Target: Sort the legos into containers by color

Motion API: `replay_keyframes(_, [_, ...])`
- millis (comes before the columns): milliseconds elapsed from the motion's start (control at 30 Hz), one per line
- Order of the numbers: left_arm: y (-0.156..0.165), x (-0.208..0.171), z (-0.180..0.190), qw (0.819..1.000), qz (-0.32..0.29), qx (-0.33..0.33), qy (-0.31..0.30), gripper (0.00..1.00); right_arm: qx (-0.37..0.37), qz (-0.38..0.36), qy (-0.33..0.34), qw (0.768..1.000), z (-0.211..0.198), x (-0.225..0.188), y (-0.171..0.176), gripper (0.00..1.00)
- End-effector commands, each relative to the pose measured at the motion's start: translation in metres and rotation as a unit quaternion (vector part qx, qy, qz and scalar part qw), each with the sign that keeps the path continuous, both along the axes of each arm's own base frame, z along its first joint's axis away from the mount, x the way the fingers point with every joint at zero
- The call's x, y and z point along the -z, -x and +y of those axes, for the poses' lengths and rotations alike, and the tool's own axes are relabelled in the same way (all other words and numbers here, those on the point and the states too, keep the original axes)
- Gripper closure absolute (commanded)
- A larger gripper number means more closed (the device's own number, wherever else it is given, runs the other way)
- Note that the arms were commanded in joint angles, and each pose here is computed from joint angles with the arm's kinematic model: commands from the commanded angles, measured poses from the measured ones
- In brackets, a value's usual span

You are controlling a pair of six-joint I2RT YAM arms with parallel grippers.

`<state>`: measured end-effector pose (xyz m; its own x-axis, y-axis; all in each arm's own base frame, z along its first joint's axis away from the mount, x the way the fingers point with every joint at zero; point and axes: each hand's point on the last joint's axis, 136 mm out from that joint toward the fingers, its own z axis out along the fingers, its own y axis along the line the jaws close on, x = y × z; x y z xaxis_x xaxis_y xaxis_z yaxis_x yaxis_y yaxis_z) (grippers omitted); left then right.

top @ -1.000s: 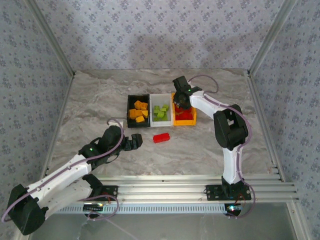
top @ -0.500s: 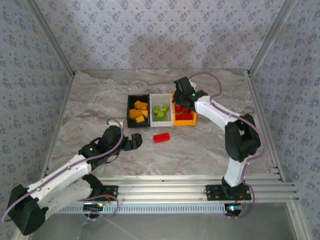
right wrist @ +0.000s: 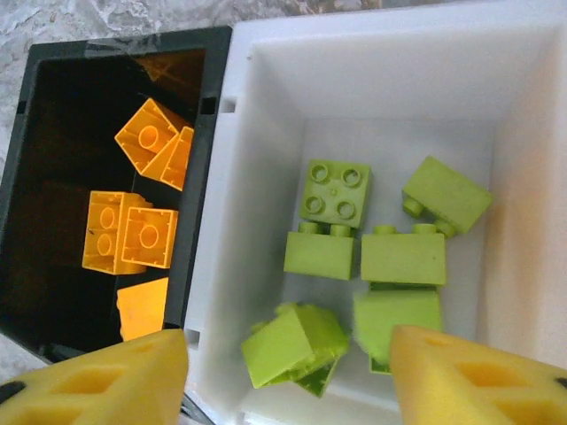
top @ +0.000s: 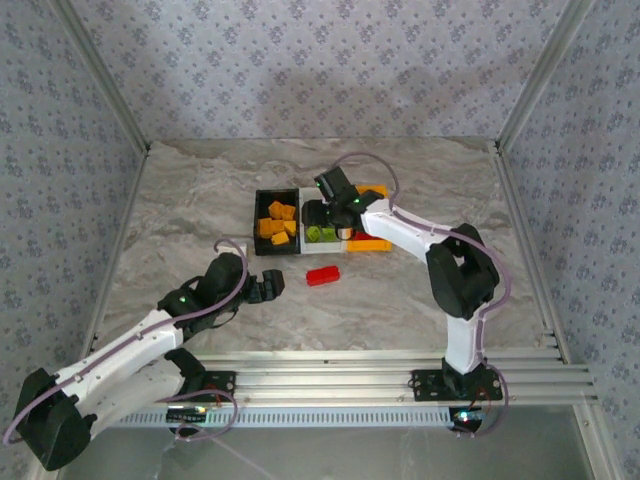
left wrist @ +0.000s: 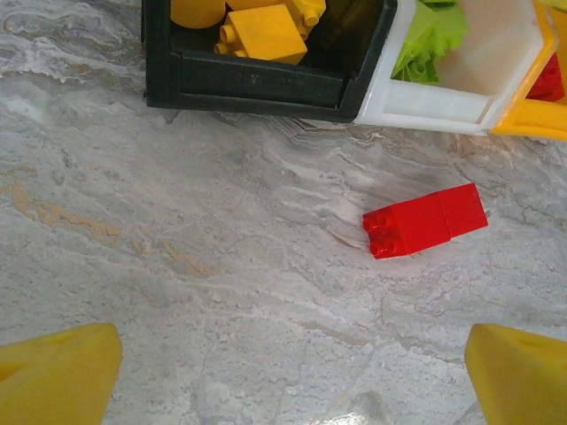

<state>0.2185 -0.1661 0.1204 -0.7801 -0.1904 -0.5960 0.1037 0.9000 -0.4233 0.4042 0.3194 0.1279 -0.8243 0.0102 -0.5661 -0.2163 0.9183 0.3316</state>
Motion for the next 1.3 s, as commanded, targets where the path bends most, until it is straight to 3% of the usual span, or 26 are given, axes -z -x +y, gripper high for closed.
replay_keyframes(0, [0.001,-0.002,-0.003,1.0,-0.002,0.013,0.007,0.01,-0.02,-0.057,-0.008,0.998,0.005,-0.039,0.017,0.34])
replay_keyframes(133, [-0.002,0.0,-0.01,1.0,-0.002,0.023,0.01,0.01,-0.015,-0.075,-0.021,0.997,-0.008,-0.047,0.053,0.33])
replay_keyframes(333, [-0.017,0.007,-0.038,0.999,0.001,0.05,0.017,0.02,-0.002,-0.053,-0.01,0.999,-0.039,-0.016,0.105,0.35])
replay_keyframes(600, [-0.053,0.022,-0.088,0.993,-0.026,0.088,-0.073,0.29,0.038,-0.052,-0.023,0.998,-0.086,-0.009,0.143,0.37])
replay_keyframes(833, [-0.075,0.049,-0.116,0.992,-0.019,0.102,-0.075,0.44,0.063,-0.07,-0.033,0.995,-0.115,-0.02,0.158,0.38])
replay_keyframes(1033, [-0.052,0.056,-0.15,0.988,0.008,0.152,0.0,0.48,0.075,-0.076,-0.036,0.994,-0.128,-0.025,0.164,0.38])
replay_keyframes(1267, [0.017,0.028,-0.18,0.964,0.033,0.249,0.09,0.47,0.085,-0.075,-0.047,0.992,-0.134,-0.023,0.16,0.38])
